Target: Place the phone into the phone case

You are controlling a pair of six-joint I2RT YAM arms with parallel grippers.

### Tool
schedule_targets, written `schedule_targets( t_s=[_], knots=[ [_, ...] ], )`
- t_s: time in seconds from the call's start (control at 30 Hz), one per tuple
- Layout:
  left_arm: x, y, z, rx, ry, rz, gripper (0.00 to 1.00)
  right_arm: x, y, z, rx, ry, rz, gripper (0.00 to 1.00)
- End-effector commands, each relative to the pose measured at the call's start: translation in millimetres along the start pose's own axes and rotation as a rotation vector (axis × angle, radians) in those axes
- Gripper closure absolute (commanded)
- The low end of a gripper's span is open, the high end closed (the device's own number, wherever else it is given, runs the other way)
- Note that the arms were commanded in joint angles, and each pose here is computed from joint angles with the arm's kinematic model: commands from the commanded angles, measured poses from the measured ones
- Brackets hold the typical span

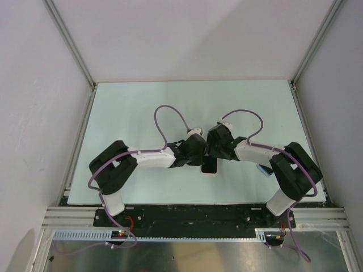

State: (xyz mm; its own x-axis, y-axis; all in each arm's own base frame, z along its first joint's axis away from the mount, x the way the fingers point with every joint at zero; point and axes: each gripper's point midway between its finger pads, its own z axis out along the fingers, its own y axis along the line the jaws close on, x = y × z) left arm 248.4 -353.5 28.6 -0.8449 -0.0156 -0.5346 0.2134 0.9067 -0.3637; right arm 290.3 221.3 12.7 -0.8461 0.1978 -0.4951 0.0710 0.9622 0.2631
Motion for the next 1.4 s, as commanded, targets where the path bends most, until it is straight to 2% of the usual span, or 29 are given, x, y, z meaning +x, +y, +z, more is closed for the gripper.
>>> schedule_targets(
  t_s=[0.0,0.23,0.5,0.7,0.93,1.1,1.37],
  knots=[
    [28,0,-23,0.047,0.137,0.007,0.99,67,-45,33,0.120,0.174,-0.042,0.33],
    [-7,9,-50,0.025,0.037,-0.044,0.88,42,-14,32,-0.048,0.136,-0.078,0.33],
    [-62,84,-71,-0.154,-0.129,-0.254,0.80,36,44,36,-0.290,0.178,-0.200,0.33],
    [-76,100,-60,-0.167,-0.099,-0.292,0.80,54,81,25,-0.441,0.216,-0.277,0.33],
    [-62,100,-51,-0.150,-0.030,-0.276,0.82,57,75,23,-0.395,0.220,-0.283,0.34],
    [-55,99,-52,-0.150,-0.025,-0.273,0.82,37,61,21,-0.315,0.172,-0.207,0.33],
    [-34,98,-49,-0.198,-0.023,-0.276,0.81,-8,49,-7,-0.239,0.032,-0.144,0.31]
  ],
)
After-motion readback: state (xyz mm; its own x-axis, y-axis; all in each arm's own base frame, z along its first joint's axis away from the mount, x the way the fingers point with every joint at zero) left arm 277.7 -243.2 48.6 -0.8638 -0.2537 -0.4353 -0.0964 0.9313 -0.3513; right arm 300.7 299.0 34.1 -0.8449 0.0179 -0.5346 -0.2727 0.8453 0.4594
